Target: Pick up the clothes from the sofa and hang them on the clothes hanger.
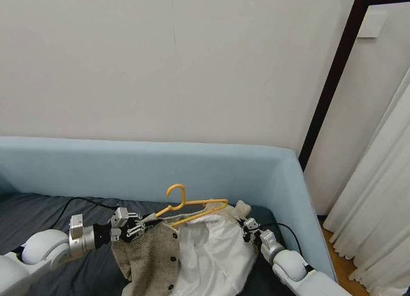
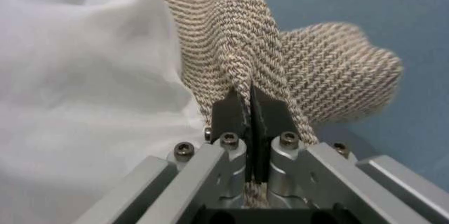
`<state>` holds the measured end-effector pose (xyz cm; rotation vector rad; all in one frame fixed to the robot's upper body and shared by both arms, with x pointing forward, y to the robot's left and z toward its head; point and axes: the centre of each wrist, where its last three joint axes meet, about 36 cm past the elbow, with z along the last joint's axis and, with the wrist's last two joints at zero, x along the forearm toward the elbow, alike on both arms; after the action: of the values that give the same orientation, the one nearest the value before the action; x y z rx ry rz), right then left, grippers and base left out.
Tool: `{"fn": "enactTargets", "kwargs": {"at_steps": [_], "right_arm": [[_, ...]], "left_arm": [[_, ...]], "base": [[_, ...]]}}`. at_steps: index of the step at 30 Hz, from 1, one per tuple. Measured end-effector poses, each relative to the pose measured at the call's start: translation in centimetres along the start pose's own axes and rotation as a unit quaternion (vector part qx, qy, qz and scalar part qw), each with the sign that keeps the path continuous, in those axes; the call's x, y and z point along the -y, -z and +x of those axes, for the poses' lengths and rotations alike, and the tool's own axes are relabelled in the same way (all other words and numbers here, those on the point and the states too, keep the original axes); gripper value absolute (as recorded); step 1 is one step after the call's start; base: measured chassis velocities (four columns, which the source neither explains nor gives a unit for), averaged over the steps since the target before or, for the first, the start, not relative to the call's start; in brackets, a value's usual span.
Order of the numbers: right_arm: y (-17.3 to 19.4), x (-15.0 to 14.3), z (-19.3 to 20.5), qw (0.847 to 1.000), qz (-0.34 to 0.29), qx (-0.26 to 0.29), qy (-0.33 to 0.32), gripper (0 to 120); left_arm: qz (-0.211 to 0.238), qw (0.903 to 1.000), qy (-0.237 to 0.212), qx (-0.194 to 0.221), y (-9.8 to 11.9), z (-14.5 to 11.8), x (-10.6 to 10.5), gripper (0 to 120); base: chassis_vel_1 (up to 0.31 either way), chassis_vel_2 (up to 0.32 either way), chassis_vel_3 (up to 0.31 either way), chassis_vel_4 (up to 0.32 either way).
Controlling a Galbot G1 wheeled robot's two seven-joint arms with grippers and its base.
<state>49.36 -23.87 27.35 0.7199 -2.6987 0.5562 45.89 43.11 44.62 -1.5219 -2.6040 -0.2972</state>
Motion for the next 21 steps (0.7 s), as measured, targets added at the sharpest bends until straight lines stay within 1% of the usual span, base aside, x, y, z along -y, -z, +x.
{"fn": "enactTargets", "kwargs": {"at_steps": [1, 5, 7, 11, 13, 14, 17, 19, 20, 21], "right_arm": [[-0.2, -0.6, 0.2, 1.000, 0.006, -0.001, 0.008, 0], [-0.8, -1.4, 0.3, 1.000, 0.020, -0.011, 0.017, 0], [-1.5, -1.5, 0.2, 0.999, 0.023, -0.018, 0.015, 0], [-1.4, -1.4, 0.1, 1.000, 0.016, -0.015, 0.008, 0], [0.0, -0.7, 0.0, 1.000, -0.003, 0.000, -0.009, 0], [0.0, -0.7, 0.0, 1.000, -0.003, 0.000, -0.009, 0], [1.5, 0.5, 0.1, 0.999, -0.021, 0.014, -0.027, 0], [3.6, 2.4, 0.7, 0.997, -0.043, 0.031, -0.047, 0], [3.6, 2.4, 0.7, 0.997, -0.043, 0.031, -0.047, 0], [4.5, 3.1, 1.2, 0.996, -0.051, 0.040, -0.054, 0]], "left_arm": [[0.000, 1.0000, 0.000, -0.001, -0.1, 0.0, 0.1, 10], [0.000, 1.0000, -0.002, -0.004, -0.3, 0.0, 0.2, 10], [0.000, 1.0000, -0.003, -0.004, -0.5, 0.0, 0.3, 10], [-0.002, 1.0000, -0.002, -0.005, -0.6, 0.1, 0.3, 10], [-0.009, 0.9999, -0.006, -0.004, -0.5, 0.2, 0.0, 10], [-0.009, 0.9999, -0.006, -0.004, -0.5, 0.2, 0.0, 10], [-0.021, 0.9996, -0.015, -0.010, -0.5, 0.4, -0.4, 10], [-0.039, 0.9985, -0.031, -0.025, -0.7, 1.0, -1.0, 10], [-0.039, 0.9985, -0.031, -0.025, -0.7, 1.0, -1.0, 10], [-0.045, 0.9978, -0.037, -0.032, -0.7, 1.2, -1.2, 10]], "base": [[0.000, 0.000, 0.000, 0.000], [0.000, 0.000, 0.000, 0.000], [0.000, 0.000, 0.000, 0.000], [0.000, 0.000, 0.000, 0.000], [0.000, 0.000, 0.000, 0.000], [0.000, 0.000, 0.000, 0.000], [0.000, 0.000, 0.000, 0.000], [0.000, 0.000, 0.000, 0.000], [0.000, 0.000, 0.000, 0.000], [0.000, 0.000, 0.000, 0.000]]}}
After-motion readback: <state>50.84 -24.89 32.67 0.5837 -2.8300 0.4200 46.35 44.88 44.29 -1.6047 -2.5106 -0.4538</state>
